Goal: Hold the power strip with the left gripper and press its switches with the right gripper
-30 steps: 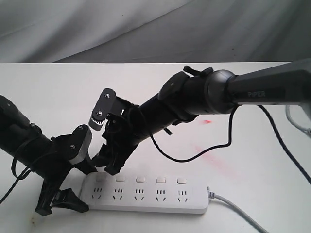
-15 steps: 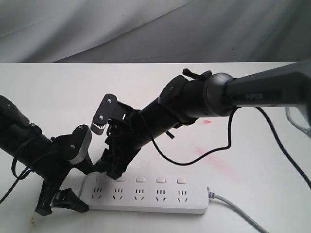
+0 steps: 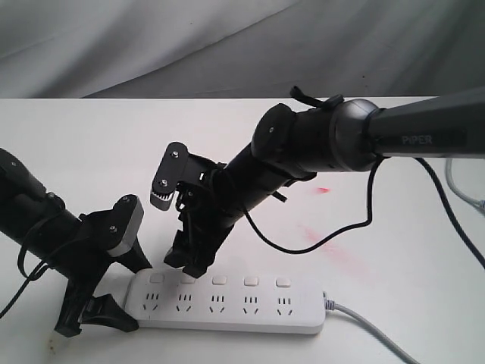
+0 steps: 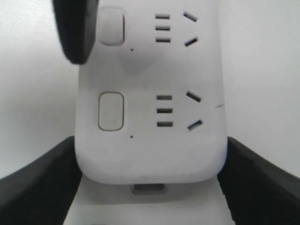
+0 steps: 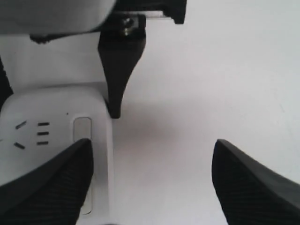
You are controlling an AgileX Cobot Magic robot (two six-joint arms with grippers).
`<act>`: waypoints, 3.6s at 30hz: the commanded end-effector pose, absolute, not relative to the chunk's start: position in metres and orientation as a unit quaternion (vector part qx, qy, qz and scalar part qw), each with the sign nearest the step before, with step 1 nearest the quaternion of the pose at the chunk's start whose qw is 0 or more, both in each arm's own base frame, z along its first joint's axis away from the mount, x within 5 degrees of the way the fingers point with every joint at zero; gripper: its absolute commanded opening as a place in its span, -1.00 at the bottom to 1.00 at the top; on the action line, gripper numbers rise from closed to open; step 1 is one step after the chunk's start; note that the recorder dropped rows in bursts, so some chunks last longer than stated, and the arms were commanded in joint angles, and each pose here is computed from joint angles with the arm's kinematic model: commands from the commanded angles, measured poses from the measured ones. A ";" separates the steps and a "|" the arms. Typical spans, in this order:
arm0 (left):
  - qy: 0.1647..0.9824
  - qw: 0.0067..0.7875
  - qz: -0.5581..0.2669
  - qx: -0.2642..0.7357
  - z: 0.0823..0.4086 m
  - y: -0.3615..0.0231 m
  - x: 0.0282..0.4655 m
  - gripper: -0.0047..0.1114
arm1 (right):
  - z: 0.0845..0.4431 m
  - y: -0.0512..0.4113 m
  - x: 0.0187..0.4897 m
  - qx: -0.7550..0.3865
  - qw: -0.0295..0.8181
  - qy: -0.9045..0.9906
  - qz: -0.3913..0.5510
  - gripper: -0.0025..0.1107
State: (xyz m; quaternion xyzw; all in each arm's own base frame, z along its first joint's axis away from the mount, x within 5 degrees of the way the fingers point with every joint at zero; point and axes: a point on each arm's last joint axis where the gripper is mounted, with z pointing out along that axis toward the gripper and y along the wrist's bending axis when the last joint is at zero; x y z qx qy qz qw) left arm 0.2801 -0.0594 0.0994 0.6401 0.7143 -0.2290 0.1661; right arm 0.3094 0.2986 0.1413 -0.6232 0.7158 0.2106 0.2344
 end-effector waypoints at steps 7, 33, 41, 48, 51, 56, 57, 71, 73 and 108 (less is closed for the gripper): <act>0.714 0.157 -0.204 0.651 0.095 -0.056 0.280 0.16 | 0.143 0.287 0.310 -0.613 0.203 0.729 0.226 0.14; 0.714 0.157 -0.204 0.651 0.095 -0.056 0.280 0.16 | 0.118 0.293 0.302 -0.622 0.175 0.732 0.217 0.15; 0.714 0.157 -0.204 0.651 0.095 -0.056 0.280 0.16 | 0.162 0.290 0.305 -0.621 0.236 0.720 0.202 0.15; 0.714 0.157 -0.204 0.651 0.095 -0.056 0.280 0.16 | 0.117 0.285 0.304 -0.617 0.178 0.744 0.186 0.14; 0.714 0.157 -0.206 0.651 0.095 -0.057 0.280 0.16 | 0.149 0.286 0.303 -0.611 0.217 0.737 0.191 0.14; 0.714 0.157 -0.206 0.651 0.095 -0.057 0.280 0.16 | 0.189 0.264 0.312 -0.598 0.251 0.739 0.183 0.14; 0.714 0.157 -0.206 0.651 0.095 -0.057 0.280 0.16 | 0.190 0.259 0.313 -0.596 0.242 0.742 0.189 0.14; 0.714 0.157 -0.206 0.651 0.095 -0.057 0.280 0.16 | 0.153 0.252 0.315 -0.572 0.158 0.772 0.228 0.11; 0.714 0.157 -0.206 0.651 0.095 -0.057 0.280 0.16 | 0.147 0.253 0.315 -0.565 0.150 0.776 0.236 0.11; 0.714 0.158 -0.206 0.650 0.095 -0.057 0.280 0.16 | 0.121 0.259 0.313 -0.590 0.130 0.769 0.207 0.11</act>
